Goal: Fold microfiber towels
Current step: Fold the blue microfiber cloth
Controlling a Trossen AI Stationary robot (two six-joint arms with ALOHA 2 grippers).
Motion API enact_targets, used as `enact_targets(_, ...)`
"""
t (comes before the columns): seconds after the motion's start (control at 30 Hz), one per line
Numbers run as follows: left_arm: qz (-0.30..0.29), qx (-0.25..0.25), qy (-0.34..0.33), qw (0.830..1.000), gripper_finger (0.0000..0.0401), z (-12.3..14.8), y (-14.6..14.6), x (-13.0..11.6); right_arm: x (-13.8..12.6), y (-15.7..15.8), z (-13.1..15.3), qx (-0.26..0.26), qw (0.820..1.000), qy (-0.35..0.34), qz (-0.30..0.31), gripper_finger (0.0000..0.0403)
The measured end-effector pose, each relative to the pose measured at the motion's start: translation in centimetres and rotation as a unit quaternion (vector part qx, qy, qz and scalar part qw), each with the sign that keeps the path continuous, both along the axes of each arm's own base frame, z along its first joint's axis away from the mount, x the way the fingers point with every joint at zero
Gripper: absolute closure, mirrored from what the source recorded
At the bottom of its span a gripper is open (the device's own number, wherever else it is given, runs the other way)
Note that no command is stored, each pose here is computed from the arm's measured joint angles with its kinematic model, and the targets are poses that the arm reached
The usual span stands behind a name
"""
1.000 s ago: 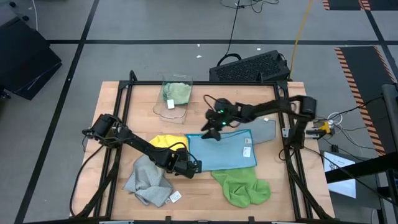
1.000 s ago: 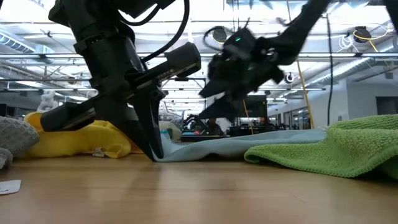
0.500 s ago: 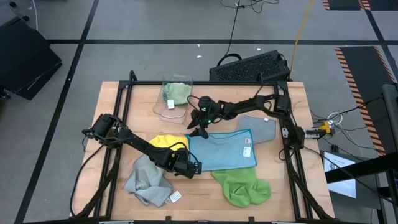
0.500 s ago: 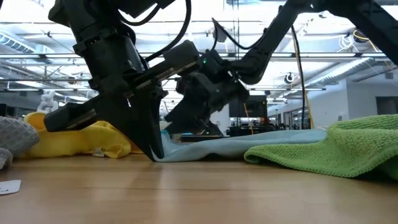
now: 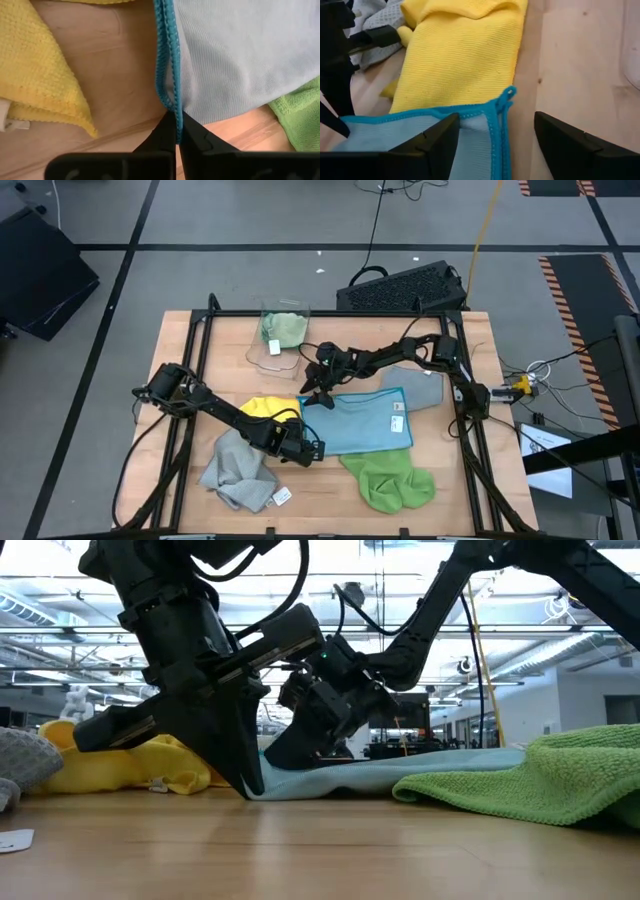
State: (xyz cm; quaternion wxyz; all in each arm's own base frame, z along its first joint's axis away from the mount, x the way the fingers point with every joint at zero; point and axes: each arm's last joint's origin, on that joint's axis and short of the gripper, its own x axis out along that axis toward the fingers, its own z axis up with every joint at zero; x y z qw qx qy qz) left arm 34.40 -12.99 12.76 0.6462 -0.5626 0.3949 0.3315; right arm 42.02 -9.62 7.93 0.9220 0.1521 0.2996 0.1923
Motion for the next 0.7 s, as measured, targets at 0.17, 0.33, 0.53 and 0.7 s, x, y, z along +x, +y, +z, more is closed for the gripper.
enact_targets(0.17,0.000,0.000,0.000,1.000,0.0397,0.0,0.0,0.0,0.0,0.2,-0.1,-0.005,1.000,-0.001,0.006,0.0210)
enact_targets(0.33,-0.002,0.001,0.001,1.000,0.0397,0.0,0.0,0.0,0.0,0.5,-0.2,-0.007,1.000,0.000,0.014,0.0293)
enact_targets(0.53,-0.002,0.003,0.004,1.000,0.0397,0.0,0.0,-0.1,0.0,0.6,-0.2,-0.007,1.000,0.007,0.004,0.0384)
enact_targets(0.7,-0.004,-0.003,0.006,1.000,0.0396,0.0,0.0,-0.1,-0.6,0.1,1.3,0.007,0.999,0.028,-0.014,0.0393)
